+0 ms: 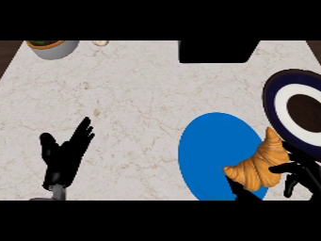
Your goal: Pick the croissant from the plate and place it in the plate
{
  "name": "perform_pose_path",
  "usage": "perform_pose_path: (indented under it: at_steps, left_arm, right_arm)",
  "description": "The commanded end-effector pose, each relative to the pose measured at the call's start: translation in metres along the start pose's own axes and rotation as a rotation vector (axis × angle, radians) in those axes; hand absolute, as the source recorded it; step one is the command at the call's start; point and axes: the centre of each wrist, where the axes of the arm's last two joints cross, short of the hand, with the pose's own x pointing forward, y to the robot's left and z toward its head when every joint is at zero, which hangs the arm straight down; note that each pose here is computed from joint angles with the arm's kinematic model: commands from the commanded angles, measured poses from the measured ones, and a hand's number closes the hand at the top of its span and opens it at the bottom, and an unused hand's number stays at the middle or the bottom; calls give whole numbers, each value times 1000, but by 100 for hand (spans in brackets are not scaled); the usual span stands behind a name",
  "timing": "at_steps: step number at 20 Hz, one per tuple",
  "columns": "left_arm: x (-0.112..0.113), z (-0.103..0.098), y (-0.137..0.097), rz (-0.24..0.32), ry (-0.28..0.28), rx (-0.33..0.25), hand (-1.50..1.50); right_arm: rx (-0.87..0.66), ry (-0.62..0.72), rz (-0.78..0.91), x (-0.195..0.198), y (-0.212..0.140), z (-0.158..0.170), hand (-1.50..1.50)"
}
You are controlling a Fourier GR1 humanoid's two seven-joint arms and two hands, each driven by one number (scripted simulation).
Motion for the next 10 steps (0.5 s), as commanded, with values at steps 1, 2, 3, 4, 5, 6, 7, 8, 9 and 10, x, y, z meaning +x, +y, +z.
perform_pose_path:
  at_steps: [1,2,3,4,5,6,7,8,9,10]
  left_arm:
    - [19,2,-17,-6,-4,-22,0]
    - [11,-4,-9,-8,-12,16,0]
    - [-1,3,3,-6,7,5,0]
    - [-1,-6,-7,-11,-3,-6,0]
    - [-15,0,0,-12,12,-8,0]
    - [10,-8,-8,1,-5,-8,0]
    - [-6,7,-10,-29,-4,-10,0]
    - [-6,6,6,-17,-9,-8,0]
    - [-13,1,-2,-17,-3,-29,0]
    - [-6,2,-6,-10,-7,-24,0]
  right_arm:
    - [-95,33,-103,-21,-15,-24,150]
    - [-135,49,-82,-37,-6,-18,150]
    - [-154,30,-65,-45,-27,-47,150]
    - [-166,21,-54,-55,-36,-60,150]
    - [-173,42,-15,-81,-23,-48,150]
    - [-176,46,-10,-85,-16,-52,150]
    - [-233,35,-8,-86,-34,-82,150]
    - [-265,36,3,-95,-48,-84,150]
    - [-313,73,2,-103,-33,-102,150]
    - [-333,58,-6,-110,-40,-122,150]
